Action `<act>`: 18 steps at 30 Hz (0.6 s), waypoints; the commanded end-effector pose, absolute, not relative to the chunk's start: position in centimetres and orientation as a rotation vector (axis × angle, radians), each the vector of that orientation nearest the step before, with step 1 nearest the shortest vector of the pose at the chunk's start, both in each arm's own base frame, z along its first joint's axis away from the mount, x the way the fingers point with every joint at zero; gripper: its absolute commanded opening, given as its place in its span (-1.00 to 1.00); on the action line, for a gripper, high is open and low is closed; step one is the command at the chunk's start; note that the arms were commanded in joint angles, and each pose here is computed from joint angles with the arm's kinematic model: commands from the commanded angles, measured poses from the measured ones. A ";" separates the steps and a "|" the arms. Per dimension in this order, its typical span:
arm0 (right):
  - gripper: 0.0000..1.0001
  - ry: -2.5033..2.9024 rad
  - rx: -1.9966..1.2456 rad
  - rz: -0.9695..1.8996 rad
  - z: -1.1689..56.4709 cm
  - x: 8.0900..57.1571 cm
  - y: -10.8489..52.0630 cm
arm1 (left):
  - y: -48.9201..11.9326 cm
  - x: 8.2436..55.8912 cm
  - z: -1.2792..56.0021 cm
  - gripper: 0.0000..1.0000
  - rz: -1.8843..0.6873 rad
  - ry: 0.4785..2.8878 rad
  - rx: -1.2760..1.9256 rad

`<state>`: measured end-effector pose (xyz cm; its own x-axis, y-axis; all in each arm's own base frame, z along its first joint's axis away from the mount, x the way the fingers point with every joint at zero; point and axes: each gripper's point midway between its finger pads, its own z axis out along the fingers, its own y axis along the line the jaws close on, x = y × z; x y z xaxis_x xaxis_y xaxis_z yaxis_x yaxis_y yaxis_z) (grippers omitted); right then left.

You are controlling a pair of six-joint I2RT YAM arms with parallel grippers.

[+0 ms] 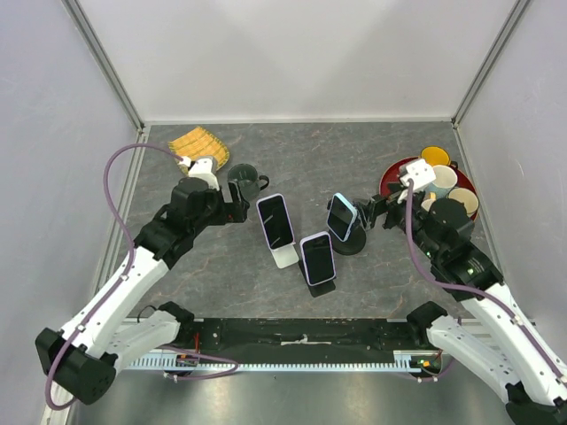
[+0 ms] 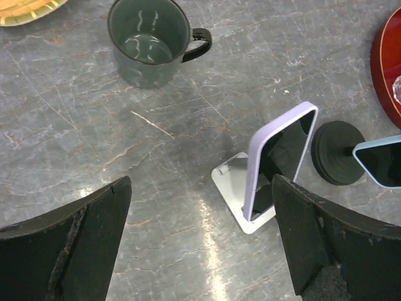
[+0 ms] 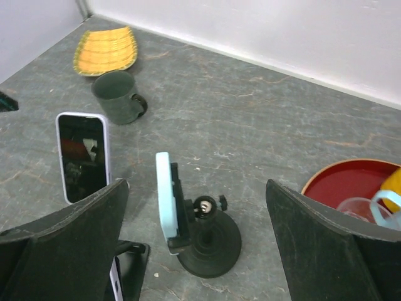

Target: Remove the phone from the phone stand

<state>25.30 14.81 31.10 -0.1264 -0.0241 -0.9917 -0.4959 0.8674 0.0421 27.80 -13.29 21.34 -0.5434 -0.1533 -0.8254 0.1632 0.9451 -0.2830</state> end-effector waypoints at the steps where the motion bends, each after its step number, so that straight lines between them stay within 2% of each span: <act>1: 0.96 1.632 -0.217 0.314 31.8 25.0 11.1 | -14.0 28.8 23.8 1.00 -0.338 2.060 -0.174; 7: 0.96 1.565 0.047 0.149 32.4 23.4 5.1 | -18.4 29.3 24.8 1.00 -0.156 2.025 -0.198; 18: 0.96 1.468 0.143 0.131 32.3 21.6 2.7 | -22.4 30.3 22.1 0.99 0.015 1.990 -0.233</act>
